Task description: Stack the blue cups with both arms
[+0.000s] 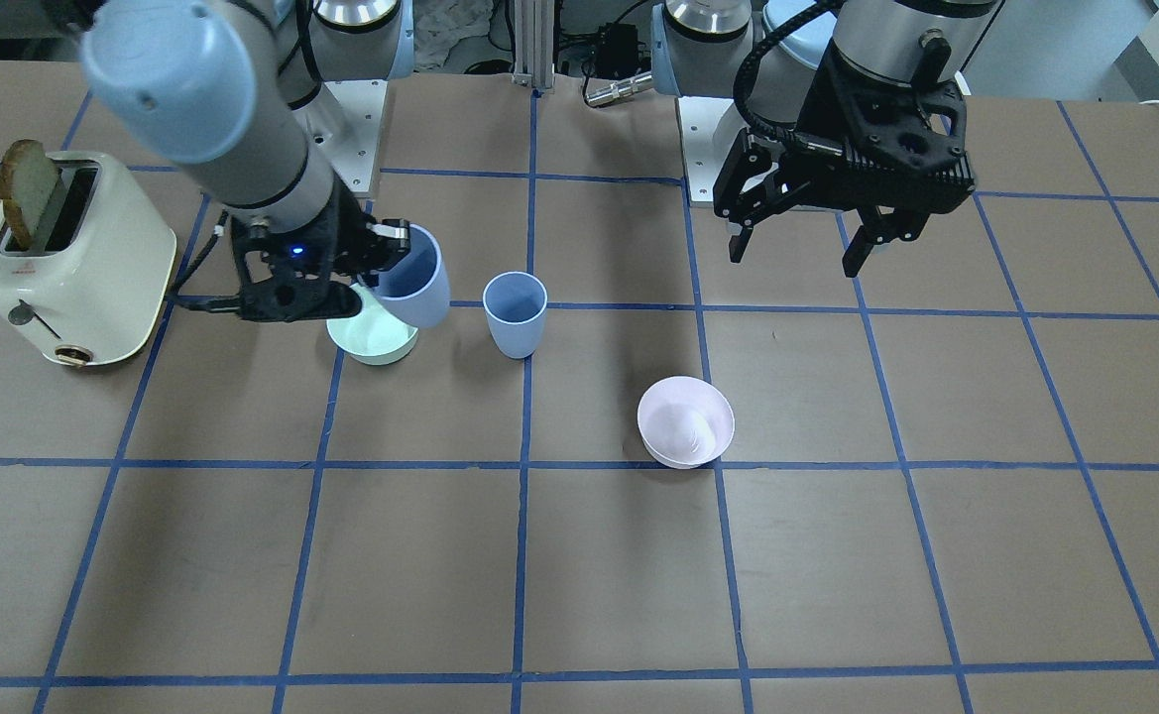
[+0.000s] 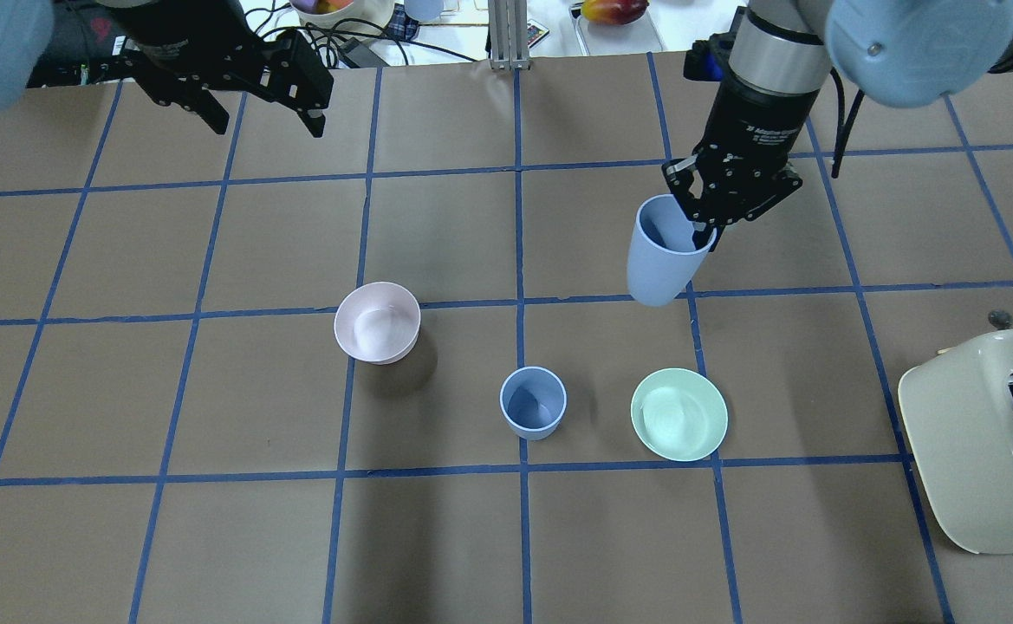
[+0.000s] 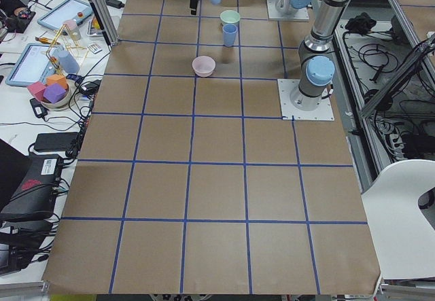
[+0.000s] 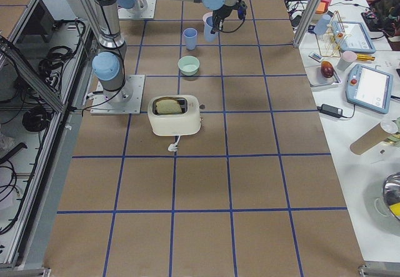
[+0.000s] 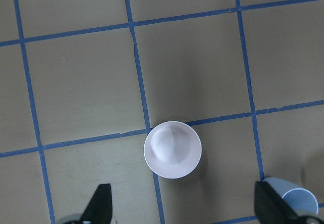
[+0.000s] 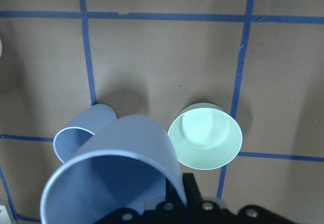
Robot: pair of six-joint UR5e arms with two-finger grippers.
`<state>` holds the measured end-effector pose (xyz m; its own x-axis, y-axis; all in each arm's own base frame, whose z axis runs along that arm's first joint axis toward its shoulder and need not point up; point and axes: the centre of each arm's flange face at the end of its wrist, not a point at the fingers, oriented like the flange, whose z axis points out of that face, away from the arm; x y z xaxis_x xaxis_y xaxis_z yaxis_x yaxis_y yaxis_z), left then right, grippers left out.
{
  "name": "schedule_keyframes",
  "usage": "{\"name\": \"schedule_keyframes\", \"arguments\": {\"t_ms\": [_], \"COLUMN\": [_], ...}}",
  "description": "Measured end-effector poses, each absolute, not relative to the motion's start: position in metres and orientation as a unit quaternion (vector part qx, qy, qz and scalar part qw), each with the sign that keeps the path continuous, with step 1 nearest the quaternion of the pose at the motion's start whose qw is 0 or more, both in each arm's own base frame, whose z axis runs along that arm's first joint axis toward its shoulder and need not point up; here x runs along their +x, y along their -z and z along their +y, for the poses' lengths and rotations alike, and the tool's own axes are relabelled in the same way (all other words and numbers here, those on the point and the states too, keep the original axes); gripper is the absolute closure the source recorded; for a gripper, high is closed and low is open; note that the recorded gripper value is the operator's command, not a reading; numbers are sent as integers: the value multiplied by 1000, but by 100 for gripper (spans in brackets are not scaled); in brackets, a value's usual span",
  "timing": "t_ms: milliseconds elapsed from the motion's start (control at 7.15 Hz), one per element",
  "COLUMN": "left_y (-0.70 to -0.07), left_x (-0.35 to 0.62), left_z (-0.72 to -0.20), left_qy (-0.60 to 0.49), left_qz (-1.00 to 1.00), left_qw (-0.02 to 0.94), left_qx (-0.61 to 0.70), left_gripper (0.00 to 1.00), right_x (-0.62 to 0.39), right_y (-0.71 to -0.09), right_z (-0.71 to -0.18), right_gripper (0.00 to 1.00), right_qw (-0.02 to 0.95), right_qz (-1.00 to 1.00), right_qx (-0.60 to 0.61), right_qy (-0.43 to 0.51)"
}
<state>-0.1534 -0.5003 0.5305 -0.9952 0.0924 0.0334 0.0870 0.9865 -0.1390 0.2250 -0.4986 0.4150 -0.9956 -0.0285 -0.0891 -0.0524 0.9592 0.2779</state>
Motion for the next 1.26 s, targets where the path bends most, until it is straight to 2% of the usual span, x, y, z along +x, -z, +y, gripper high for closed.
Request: {"name": "schedule_keyframes", "arguments": {"t_ms": [559, 1258], "left_y": [-530, -533], "left_x": [-146, -143], "left_z": [-483, -478], "left_qy": [-67, -68], "left_qz": [-997, -997], "left_qw": [7, -12], "left_qx": [-30, -30], "left_gripper": [0, 0], "right_x": [286, 299], "right_y": [-365, -346], "right_z": [-455, -444], "right_gripper": [100, 100], "right_qw": [31, 33], "right_qz": [989, 988], "right_qx": [-23, -29], "right_qy": [-142, -150]}}
